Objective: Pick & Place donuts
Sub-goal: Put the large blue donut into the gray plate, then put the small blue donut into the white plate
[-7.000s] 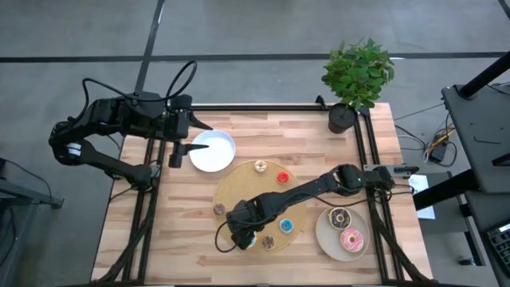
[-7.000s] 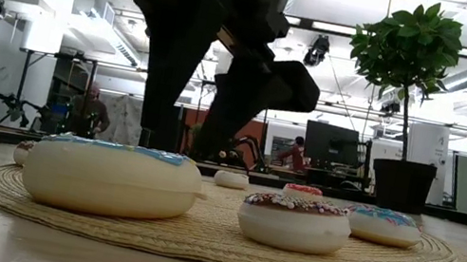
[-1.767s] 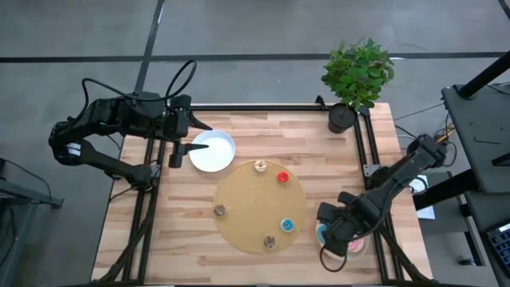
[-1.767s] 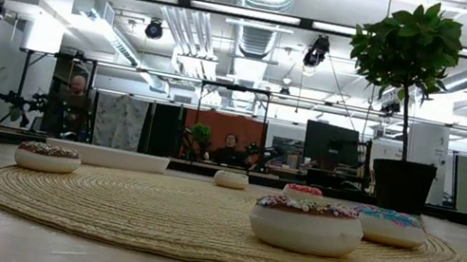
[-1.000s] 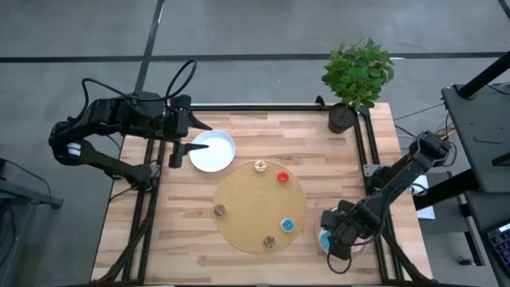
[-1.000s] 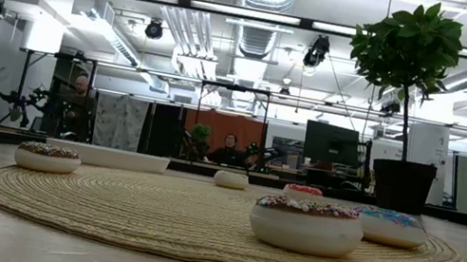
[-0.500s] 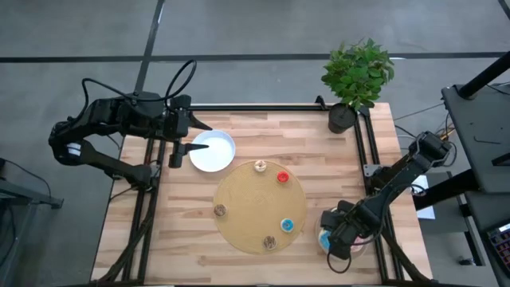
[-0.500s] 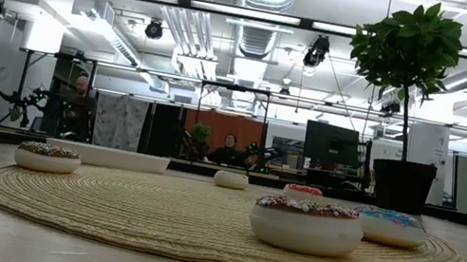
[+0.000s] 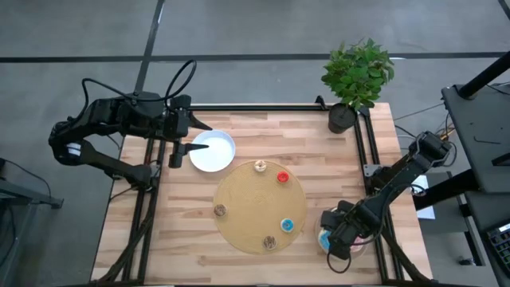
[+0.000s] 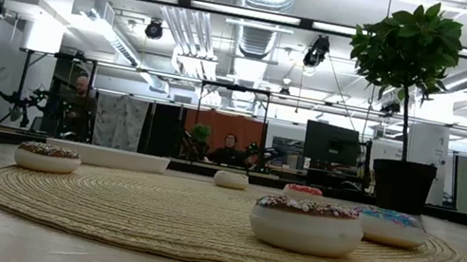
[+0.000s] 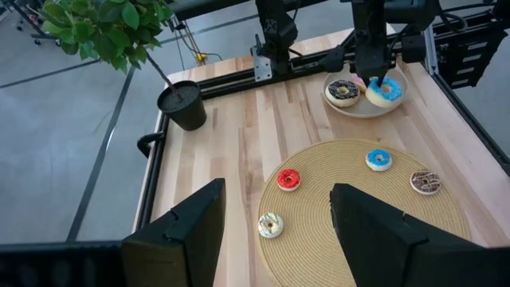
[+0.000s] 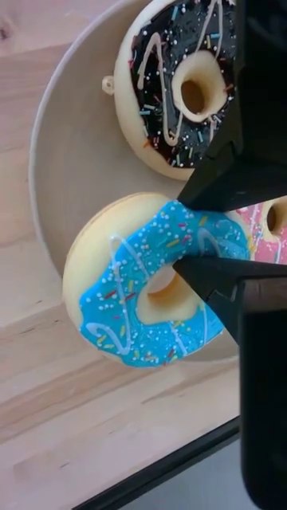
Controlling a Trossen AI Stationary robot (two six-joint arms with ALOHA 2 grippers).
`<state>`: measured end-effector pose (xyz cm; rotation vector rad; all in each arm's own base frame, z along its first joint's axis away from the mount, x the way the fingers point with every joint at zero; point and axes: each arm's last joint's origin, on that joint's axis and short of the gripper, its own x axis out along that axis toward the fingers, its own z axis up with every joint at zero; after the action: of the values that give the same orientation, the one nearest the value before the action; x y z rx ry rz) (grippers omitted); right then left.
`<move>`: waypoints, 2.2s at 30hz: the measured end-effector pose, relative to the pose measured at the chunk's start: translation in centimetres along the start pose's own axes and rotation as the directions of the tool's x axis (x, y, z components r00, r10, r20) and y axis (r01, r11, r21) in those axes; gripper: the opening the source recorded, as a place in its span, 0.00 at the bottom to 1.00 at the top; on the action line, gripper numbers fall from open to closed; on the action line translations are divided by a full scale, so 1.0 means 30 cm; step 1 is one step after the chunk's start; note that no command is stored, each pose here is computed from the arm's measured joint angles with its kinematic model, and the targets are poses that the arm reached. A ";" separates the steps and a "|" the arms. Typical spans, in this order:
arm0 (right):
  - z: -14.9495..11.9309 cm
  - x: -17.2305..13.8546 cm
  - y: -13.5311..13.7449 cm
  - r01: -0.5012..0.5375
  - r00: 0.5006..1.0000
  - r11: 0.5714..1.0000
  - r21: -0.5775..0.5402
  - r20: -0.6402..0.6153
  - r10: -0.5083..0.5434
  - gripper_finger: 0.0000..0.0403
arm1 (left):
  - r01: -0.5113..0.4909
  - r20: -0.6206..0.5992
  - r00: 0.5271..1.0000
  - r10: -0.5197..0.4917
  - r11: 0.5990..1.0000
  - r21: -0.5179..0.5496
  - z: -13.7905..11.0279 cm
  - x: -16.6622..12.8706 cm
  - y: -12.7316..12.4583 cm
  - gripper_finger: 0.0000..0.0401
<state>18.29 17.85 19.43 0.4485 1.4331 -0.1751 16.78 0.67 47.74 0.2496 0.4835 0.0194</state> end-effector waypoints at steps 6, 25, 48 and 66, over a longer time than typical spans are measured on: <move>-0.002 0.007 -0.006 0.008 1.000 1.000 0.025 -0.004 -0.008 0.26 | 0.000 0.000 1.000 0.000 1.000 -0.015 0.000 0.000 0.000 0.50; -0.005 0.013 -0.011 0.015 1.000 0.999 0.050 -0.006 -0.014 0.39 | 0.000 0.000 1.000 0.000 1.000 -0.018 0.000 0.000 0.000 0.50; -0.008 0.019 -0.019 0.029 1.000 0.995 0.098 -0.011 -0.028 0.46 | 0.000 0.000 1.000 0.000 1.000 -0.018 0.000 0.000 0.000 0.50; 0.064 -0.131 0.082 -0.065 0.979 0.994 0.092 0.201 0.045 0.46 | 0.000 0.000 1.000 0.000 1.000 -0.018 0.000 0.000 0.000 0.50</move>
<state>20.41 18.71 23.90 0.5359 1.2182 -0.2399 16.77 0.67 47.75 0.2321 0.4829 0.0240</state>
